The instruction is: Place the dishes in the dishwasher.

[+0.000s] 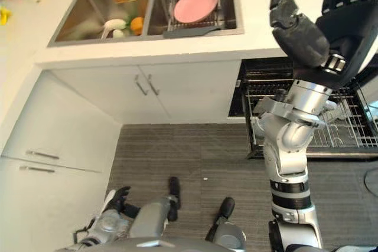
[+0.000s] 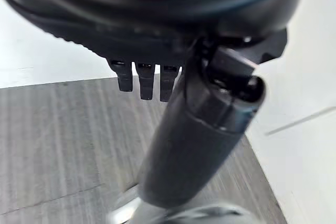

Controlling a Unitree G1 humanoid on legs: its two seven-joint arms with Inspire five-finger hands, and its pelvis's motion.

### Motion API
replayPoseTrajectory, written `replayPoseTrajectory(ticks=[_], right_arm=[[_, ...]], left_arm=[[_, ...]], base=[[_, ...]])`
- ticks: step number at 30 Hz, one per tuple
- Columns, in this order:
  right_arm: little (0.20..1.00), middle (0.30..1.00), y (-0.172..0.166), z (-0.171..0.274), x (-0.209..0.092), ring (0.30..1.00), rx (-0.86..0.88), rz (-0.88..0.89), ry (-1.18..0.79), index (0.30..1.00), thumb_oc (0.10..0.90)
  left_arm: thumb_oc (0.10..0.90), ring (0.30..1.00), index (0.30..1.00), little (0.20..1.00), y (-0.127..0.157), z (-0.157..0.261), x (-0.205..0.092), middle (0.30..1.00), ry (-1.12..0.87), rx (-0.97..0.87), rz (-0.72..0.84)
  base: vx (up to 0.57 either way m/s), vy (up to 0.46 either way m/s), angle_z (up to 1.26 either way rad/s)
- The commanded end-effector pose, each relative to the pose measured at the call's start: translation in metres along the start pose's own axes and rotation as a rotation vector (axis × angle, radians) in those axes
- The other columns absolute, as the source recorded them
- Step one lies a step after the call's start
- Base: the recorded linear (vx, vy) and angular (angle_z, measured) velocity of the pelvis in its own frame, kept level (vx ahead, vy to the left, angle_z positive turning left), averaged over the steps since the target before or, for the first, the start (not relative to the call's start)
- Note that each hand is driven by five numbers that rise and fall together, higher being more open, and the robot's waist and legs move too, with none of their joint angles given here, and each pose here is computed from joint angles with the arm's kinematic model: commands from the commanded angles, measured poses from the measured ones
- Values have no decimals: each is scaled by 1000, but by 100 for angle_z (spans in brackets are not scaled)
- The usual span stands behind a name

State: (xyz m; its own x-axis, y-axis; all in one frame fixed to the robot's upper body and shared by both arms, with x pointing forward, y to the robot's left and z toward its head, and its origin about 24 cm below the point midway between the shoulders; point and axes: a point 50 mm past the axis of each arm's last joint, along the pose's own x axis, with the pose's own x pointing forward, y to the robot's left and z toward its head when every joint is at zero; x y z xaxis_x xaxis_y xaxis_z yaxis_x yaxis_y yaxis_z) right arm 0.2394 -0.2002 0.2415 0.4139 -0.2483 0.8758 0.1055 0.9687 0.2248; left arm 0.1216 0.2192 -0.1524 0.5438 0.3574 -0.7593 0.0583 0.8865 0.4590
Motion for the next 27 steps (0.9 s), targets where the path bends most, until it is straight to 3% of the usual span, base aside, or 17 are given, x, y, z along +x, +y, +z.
replayPoseTrajectory(ticks=[1,7,9,15,24,27], right_arm=[[900,900,16,46,14,900,-24,113,-285,900,800],[900,900,2,48,10,900,-135,73,-286,900,800],[900,900,1,48,11,900,-148,63,-292,900,800],[900,900,1,60,15,900,-235,97,-368,900,800],[900,900,-5,67,27,900,-189,21,-429,900,800],[900,900,2,63,23,900,-224,120,-393,900,800]], left_arm=[[800,900,900,900,-15,-16,-10,900,4,98,-54],[800,900,900,900,-11,-11,-7,900,-27,182,-74],[800,900,900,900,-9,9,-1,900,-111,258,-82],[800,900,900,900,-2,10,0,900,-112,232,-61],[800,900,900,900,-11,20,-2,900,-186,264,-112],[800,900,900,900,-15,14,-4,900,-161,278,-117]], base=[[150,208,-2],[204,220,4],[271,194,71],[185,-23,42],[158,-84,-17],[172,74,-37]])
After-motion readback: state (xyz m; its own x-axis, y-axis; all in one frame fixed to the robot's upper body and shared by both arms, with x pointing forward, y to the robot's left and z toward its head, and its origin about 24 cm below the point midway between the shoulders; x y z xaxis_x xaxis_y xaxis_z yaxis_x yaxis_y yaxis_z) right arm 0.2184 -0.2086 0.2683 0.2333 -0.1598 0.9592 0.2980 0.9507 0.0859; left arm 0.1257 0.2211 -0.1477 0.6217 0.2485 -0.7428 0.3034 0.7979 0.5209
